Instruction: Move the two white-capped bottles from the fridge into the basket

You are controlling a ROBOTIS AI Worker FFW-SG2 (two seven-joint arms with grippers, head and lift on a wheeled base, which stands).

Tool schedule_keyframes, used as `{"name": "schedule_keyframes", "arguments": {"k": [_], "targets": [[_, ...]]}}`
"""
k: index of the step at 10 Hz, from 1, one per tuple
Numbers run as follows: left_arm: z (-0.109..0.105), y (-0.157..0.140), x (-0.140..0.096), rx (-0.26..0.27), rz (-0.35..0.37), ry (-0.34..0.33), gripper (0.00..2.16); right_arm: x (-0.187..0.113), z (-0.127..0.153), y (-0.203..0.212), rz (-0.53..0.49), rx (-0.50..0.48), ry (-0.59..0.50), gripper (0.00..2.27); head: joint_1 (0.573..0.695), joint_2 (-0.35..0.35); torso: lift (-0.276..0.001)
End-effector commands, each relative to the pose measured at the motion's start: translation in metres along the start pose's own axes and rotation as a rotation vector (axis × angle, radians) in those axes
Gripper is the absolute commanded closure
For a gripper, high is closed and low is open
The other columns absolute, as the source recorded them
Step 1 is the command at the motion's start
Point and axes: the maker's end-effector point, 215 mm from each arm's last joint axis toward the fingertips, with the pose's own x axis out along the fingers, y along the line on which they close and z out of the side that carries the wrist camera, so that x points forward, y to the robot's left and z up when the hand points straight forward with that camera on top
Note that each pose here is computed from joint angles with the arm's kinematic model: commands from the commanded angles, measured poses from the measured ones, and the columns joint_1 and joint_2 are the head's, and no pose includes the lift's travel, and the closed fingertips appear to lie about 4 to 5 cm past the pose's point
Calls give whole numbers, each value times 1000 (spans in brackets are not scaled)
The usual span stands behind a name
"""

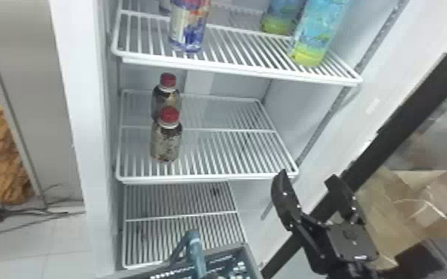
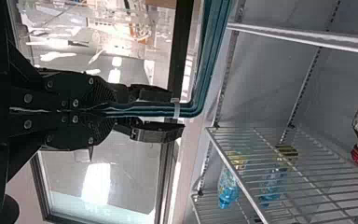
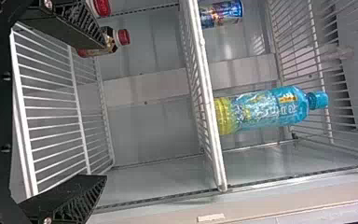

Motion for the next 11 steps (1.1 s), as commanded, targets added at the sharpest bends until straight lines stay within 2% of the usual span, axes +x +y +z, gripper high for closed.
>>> {"name": "schedule_keyframes", "arguments": {"k": [1,11], "targets": [[0,1,-1,-2,1,-1,1119,0,-1,0,0,2,1,48,695,-350,-260],[-1,-1,0,-5,-4,-3,1119,0,2,2,1,11,-10,50,695,-350,-260]]}}
